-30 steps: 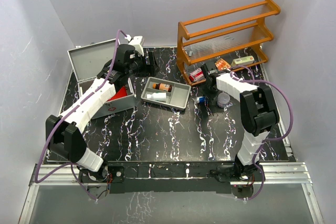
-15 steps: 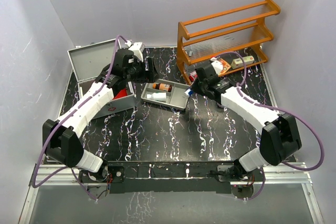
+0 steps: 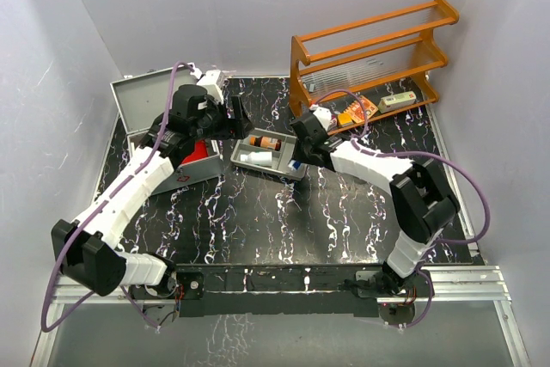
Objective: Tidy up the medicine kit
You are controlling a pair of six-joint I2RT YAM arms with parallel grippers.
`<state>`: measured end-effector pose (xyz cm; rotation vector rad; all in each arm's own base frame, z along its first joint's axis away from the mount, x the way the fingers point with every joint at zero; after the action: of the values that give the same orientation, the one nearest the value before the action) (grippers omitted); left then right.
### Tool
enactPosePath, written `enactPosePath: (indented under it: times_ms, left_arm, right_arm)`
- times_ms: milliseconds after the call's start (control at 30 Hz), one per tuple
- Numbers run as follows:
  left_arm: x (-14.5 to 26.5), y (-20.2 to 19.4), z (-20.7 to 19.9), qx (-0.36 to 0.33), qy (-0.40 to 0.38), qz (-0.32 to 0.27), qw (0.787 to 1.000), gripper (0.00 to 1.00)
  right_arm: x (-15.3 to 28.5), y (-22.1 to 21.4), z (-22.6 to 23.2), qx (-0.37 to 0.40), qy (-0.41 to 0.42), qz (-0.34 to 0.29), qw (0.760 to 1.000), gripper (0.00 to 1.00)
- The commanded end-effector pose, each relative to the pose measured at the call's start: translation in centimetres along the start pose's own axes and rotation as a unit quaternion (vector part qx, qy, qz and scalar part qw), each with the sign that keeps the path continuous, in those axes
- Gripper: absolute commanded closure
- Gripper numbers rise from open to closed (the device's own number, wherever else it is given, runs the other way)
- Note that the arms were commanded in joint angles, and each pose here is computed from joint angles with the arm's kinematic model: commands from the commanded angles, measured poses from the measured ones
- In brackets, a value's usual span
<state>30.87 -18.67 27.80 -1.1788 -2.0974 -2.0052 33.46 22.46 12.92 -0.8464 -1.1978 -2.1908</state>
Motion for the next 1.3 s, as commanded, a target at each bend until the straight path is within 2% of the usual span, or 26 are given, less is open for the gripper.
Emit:
enactPosePath:
  times_ms: [0, 67, 100, 167, 300, 500, 633, 833, 1033, 1267]
  left_arm:
    - [1.8, -0.1, 0.0, -0.004, 0.013, -0.005, 1.0, 0.22]
    - [2.0, -0.1, 0.0, -0.004, 0.015, -0.006, 1.0, 0.22]
    - [2.0, -0.1, 0.0, -0.005, 0.016, -0.008, 1.0, 0.21]
    - [2.0, 0.0, 0.2, -0.005, 0.022, -0.009, 1.0, 0.2]
    - [1.9, 0.3, 0.3, -0.005, 0.028, -0.009, 1.0, 0.2]
    - [1.8, 0.3, 0.5, -0.004, 0.035, -0.006, 0.999, 0.2]
    - [2.1, 0.3, 1.0, 0.012, 0.064, -0.002, 0.998, 0.2]
    - [2.6, -2.3, 2.6, 0.052, 0.138, 0.07, 0.987, 0.23]
    - [3.5, -4.1, 3.6, 0.078, 0.178, 0.089, 0.977, 0.23]
    - [3.5, -4.5, 4.0, 0.086, 0.185, 0.1, 0.974, 0.23]
  right_arm:
    - [-0.4, 2.3, 2.6, 0.016, 0.025, -0.047, 0.998, 0.75]
    - [-0.3, 2.5, 3.0, 0.024, 0.03, -0.046, 0.998, 0.69]
    - [-0.9, 2.0, 2.7, 0.031, 0.02, -0.038, 0.999, 0.62]
    - [-1.0, 2.0, 2.7, 0.038, 0.014, -0.035, 0.999, 0.55]
    - [-0.7, 2.5, 2.7, 0.046, 0.011, -0.042, 0.998, 0.51]
    - [-0.4, 2.2, 3.8, 0.071, 0.041, -0.017, 0.996, 0.51]
    - [-0.5, 1.2, 5.1, 0.113, 0.086, 0.022, 0.99, 0.55]
    - [-1.0, 0.5, 7.8, 0.142, 0.157, 0.059, 0.976, 0.58]
    - [-2.6, 0.0, 10.1, 0.167, 0.175, 0.069, 0.968, 0.6]
    - [-4.9, -1.3, 11.3, 0.175, 0.168, 0.084, 0.967, 0.62]
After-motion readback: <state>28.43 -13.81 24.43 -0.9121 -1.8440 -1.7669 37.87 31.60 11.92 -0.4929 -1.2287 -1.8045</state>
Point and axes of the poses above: each gripper's point midway between its finger pads, its own x axis back along the fingers, its own z axis along the line the jaws close on, y = z × x, the point moved 5 cm from there along x, back along the fingers, and after that the axes turned 14 degrees about -x, right-handed, at the moved point
